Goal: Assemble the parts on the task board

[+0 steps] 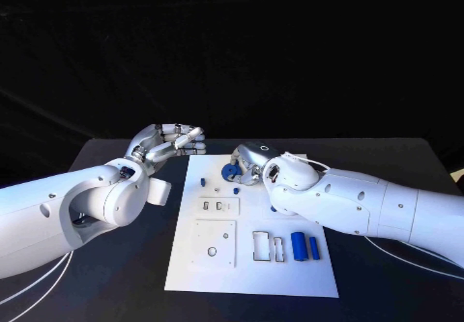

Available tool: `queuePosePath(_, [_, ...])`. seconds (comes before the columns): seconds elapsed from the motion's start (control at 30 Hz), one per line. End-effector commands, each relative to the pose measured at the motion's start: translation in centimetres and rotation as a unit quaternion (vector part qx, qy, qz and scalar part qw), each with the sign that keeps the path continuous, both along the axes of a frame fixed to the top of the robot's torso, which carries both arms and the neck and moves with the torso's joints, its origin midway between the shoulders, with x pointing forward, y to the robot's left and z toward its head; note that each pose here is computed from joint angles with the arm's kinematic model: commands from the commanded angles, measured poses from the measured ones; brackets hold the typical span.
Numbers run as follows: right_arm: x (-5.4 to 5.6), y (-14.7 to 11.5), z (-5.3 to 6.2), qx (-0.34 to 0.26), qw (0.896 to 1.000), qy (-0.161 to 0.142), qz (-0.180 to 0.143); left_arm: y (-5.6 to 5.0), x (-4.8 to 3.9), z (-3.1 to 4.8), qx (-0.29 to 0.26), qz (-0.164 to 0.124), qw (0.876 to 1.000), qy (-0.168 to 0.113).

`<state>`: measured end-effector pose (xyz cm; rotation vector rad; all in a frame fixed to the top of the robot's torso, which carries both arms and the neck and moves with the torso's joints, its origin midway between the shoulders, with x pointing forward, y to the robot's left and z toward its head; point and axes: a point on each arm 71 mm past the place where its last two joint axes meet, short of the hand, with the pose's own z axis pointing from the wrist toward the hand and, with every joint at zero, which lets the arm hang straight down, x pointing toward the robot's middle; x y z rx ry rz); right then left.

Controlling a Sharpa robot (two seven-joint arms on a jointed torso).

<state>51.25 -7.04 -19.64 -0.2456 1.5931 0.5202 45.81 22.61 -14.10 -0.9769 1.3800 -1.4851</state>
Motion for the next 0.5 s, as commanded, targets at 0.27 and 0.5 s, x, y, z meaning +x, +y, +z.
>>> queuePosePath(0.27, [0.08, -0.54, -0.94, -0.027, 0.999, 0.031, -0.008, -0.14, -0.03, 0.13, -0.004, -0.007, 1.000, -0.002])
queuePosePath(0.5, [0.11, -0.94, -1.00, -0.028, 0.999, 0.034, -0.012, -0.06, -0.03, 0.12, -0.003, -0.006, 1.000, -0.001])
